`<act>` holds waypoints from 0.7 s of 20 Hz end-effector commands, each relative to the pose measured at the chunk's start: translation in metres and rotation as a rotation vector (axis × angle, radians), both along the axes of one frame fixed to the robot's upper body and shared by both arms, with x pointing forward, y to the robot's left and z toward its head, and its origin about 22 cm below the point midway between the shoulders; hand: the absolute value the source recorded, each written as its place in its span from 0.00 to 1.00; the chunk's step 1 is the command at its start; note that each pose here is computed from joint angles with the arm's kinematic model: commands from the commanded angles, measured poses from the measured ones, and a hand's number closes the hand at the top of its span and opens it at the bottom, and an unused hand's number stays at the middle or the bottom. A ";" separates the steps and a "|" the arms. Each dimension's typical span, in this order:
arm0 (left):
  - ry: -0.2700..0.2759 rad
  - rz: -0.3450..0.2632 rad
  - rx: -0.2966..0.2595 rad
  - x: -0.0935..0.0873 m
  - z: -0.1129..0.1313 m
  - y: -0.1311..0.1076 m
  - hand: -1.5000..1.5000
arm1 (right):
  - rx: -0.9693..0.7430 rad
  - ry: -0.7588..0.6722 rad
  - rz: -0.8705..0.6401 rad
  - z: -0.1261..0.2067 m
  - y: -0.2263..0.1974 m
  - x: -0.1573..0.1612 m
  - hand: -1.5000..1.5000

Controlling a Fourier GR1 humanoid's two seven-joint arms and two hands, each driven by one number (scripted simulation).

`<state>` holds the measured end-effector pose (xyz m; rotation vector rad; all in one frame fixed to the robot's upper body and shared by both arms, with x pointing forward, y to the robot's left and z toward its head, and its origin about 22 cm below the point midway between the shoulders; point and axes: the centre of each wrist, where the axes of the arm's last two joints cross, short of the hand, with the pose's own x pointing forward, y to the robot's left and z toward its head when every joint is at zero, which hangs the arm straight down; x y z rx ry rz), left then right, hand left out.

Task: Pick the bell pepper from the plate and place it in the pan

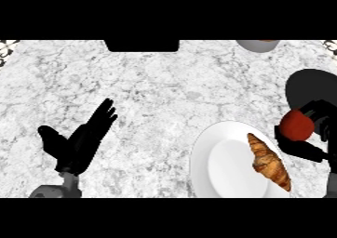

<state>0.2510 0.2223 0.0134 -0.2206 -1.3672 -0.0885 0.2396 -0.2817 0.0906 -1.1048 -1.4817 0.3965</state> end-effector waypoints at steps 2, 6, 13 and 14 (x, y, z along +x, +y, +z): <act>0.005 -0.014 -0.015 -0.003 0.006 -0.009 0.50 | -0.069 -0.022 -0.074 -0.001 -0.046 0.043 1.00; -0.001 0.006 0.011 0.008 0.011 -0.008 0.50 | -0.112 -0.095 -0.146 -0.037 -0.076 0.058 1.00; 0.000 -0.020 -0.023 0.017 0.008 -0.019 0.50 | -0.058 -0.204 -0.310 -0.060 -0.116 0.091 1.00; 0.004 -0.029 -0.017 0.006 0.008 -0.002 0.50 | -0.046 -0.216 -0.310 -0.046 -0.141 0.090 1.00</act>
